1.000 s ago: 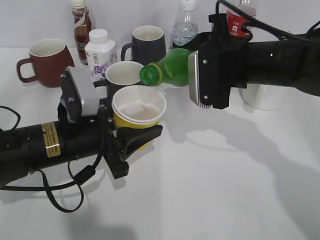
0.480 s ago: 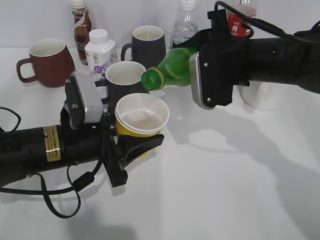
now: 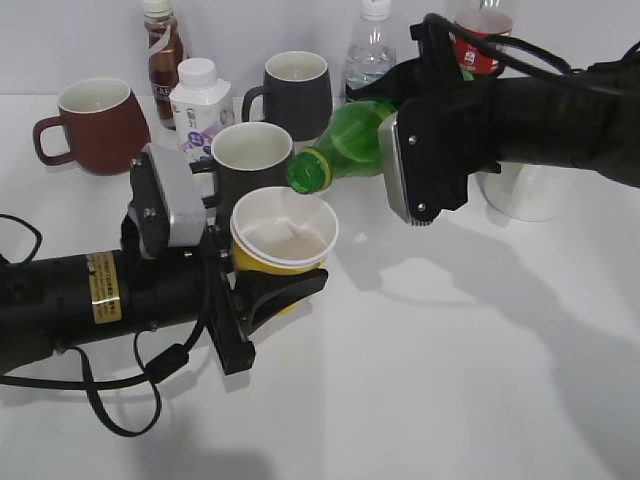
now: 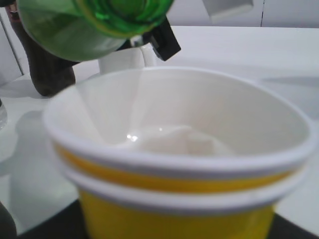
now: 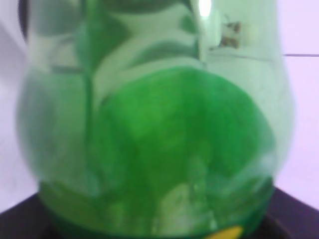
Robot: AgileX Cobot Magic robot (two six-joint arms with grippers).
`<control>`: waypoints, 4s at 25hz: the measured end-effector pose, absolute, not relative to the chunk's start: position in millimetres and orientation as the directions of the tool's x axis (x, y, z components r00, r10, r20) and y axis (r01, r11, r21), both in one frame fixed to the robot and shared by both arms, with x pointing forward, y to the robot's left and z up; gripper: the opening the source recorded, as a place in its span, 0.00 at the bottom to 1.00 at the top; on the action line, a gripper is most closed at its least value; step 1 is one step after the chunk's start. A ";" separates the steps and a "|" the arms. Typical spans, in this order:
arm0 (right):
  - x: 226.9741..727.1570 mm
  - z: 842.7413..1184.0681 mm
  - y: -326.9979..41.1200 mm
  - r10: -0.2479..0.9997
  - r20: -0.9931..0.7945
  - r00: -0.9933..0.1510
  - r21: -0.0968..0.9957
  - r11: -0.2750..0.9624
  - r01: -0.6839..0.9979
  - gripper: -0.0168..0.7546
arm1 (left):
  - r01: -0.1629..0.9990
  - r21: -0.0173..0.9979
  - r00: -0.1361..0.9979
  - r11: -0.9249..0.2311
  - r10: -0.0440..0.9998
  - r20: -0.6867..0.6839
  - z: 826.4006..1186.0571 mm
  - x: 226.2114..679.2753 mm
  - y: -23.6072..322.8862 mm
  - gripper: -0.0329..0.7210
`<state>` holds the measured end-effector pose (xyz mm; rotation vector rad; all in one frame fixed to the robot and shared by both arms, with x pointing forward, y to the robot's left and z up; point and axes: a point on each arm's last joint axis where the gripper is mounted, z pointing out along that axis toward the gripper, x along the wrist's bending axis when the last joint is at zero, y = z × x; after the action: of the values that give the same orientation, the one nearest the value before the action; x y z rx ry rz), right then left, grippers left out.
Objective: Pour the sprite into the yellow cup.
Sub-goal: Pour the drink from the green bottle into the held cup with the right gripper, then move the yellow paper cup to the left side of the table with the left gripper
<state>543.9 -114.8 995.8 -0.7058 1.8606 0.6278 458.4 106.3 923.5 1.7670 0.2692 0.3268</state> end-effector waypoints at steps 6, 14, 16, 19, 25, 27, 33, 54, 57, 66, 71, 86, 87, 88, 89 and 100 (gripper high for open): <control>543.7 996.4 -114.2 -0.211 -0.933 -0.291 0.073 0.682 -0.728 0.60 | 0.004 0.977 0.933 -0.215 0.353 0.074 923.6 458.3 106.2 0.51; 543.7 996.4 -114.2 -0.234 -0.935 -0.265 0.041 0.674 -0.738 0.60 | -0.015 0.975 0.946 -0.223 0.312 0.086 923.2 454.6 104.4 0.51; 543.7 996.4 -114.2 -0.242 -0.936 -0.256 0.029 0.671 -0.741 0.60 | -0.017 0.975 0.948 -0.222 0.307 0.087 923.3 454.0 103.9 0.51; 543.7 996.4 -114.2 -0.252 -0.936 -0.245 0.016 0.667 -0.745 0.60 | -0.017 0.976 0.948 -0.218 0.307 0.085 923.7 453.9 103.8 0.51; 543.6 996.5 -114.0 -0.269 -0.937 -0.223 -0.010 0.659 -0.752 0.60 | -0.016 0.976 0.948 -0.217 0.307 0.084 923.7 453.9 103.8 0.51; 543.5 996.7 -113.9 -0.269 -0.938 -0.220 -0.011 0.657 -0.754 0.60 | -0.016 0.976 0.948 -0.217 0.307 0.084 923.7 453.9 103.8 0.51; 543.5 996.8 -113.8 -0.278 -0.938 -0.209 -0.024 0.653 -0.757 0.60 | -0.014 0.975 0.948 -0.223 0.308 0.084 923.2 454.0 103.9 0.51; 544.3 998.1 -113.9 -0.278 -0.942 -0.188 -0.042 0.654 -0.755 0.60 | -0.011 0.973 0.947 -0.230 0.310 0.084 922.5 454.2 104.2 0.51; 544.3 998.4 -114.0 -0.287 -0.942 -0.176 -0.056 0.650 -0.758 0.60 | -0.011 0.973 0.947 -0.230 0.310 0.084 922.5 454.2 104.2 0.51; 544.3 998.6 -114.0 -0.289 -0.942 -0.171 -0.061 0.649 -0.758 0.60 | -0.011 0.973 0.947 -0.231 0.310 0.084 922.4 454.2 104.2 0.51; 544.2 998.9 -114.0 -0.289 -0.942 -0.170 -0.062 0.649 -0.759 0.60 | -0.011 0.973 0.947 -0.231 0.310 0.084 922.4 454.2 104.2 0.51; 545.5 1000.8 -114.6 -0.126 -0.939 -0.319 0.141 0.705 -0.695 0.60 | -0.014 0.980 0.945 -0.199 0.319 0.078 925.3 454.8 103.8 0.51; 545.5 1000.9 -114.5 -0.105 -0.935 -0.339 0.169 0.708 -0.686 0.60 | -0.010 0.981 0.941 -0.192 0.330 0.074 925.9 455.8 104.0 0.51; 545.5 1000.9 -114.5 -0.077 -0.928 -0.365 0.205 0.712 -0.672 0.60 | -0.006 0.982 0.937 -0.187 0.341 0.071 926.2 456.7 104.3 0.51; 545.5 1000.9 -114.5 -0.047 -0.919 -0.392 0.244 0.715 -0.656 0.60 | -0.002 0.983 0.934 -0.183 0.351 0.067 926.5 457.5 104.6 0.51; 546.3 1004.2 -113.0 0.314 -0.708 -0.633 0.655 0.627 -0.421 0.60 | 0.020 0.995 0.886 -0.095 0.463 0.026 944.6 463.6 110.2 0.51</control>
<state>546.3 -113.0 1004.2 -0.0847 1.9853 1.0749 463.6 110.2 944.6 1.6356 0.3806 0.3856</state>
